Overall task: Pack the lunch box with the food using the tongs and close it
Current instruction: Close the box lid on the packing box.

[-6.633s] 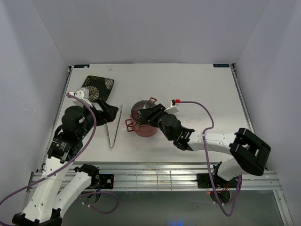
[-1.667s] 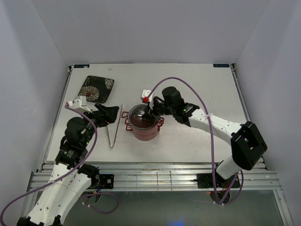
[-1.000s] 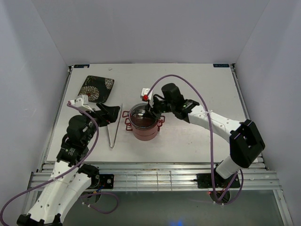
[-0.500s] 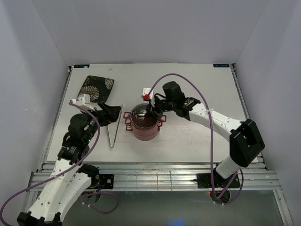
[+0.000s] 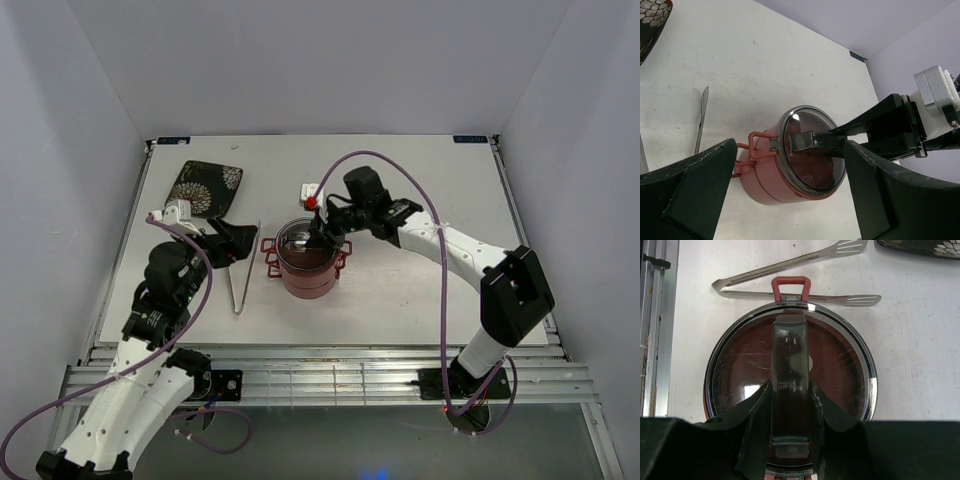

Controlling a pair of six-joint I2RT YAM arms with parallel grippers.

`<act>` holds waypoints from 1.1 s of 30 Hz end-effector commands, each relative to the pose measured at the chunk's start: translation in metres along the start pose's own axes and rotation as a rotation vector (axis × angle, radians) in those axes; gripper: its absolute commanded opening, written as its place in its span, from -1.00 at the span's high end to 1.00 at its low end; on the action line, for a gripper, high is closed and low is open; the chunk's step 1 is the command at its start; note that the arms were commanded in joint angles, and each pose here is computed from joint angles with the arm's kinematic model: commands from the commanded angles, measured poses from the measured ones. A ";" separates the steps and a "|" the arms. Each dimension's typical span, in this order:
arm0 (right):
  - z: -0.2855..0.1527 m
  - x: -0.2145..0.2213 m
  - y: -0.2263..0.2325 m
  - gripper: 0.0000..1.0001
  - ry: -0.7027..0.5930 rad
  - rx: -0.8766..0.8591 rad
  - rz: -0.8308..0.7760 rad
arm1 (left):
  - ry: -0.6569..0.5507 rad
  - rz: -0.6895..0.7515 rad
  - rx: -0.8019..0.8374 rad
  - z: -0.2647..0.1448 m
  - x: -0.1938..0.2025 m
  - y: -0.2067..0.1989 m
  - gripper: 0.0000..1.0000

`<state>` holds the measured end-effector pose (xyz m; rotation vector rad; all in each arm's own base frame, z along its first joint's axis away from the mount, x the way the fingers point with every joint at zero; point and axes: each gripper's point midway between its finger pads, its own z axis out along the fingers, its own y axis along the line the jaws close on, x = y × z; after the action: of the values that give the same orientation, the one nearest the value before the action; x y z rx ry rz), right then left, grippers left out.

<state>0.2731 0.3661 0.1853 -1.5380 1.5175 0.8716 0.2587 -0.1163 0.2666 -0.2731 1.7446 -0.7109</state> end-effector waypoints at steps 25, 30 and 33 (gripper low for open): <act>-0.010 0.042 0.000 0.84 0.153 0.023 0.166 | -0.031 -0.009 0.033 -0.001 -0.010 -0.009 -0.96; -0.014 0.034 0.004 0.84 0.129 0.019 0.185 | -0.032 -0.014 0.036 -0.002 -0.010 -0.010 -0.96; -0.014 0.033 0.008 0.84 0.119 0.008 0.195 | -0.029 -0.020 0.038 -0.001 -0.009 -0.010 -0.96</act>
<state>0.2781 0.3601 0.1857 -1.5023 1.5800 0.8804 0.2597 -0.1175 0.2701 -0.2767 1.7314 -0.7242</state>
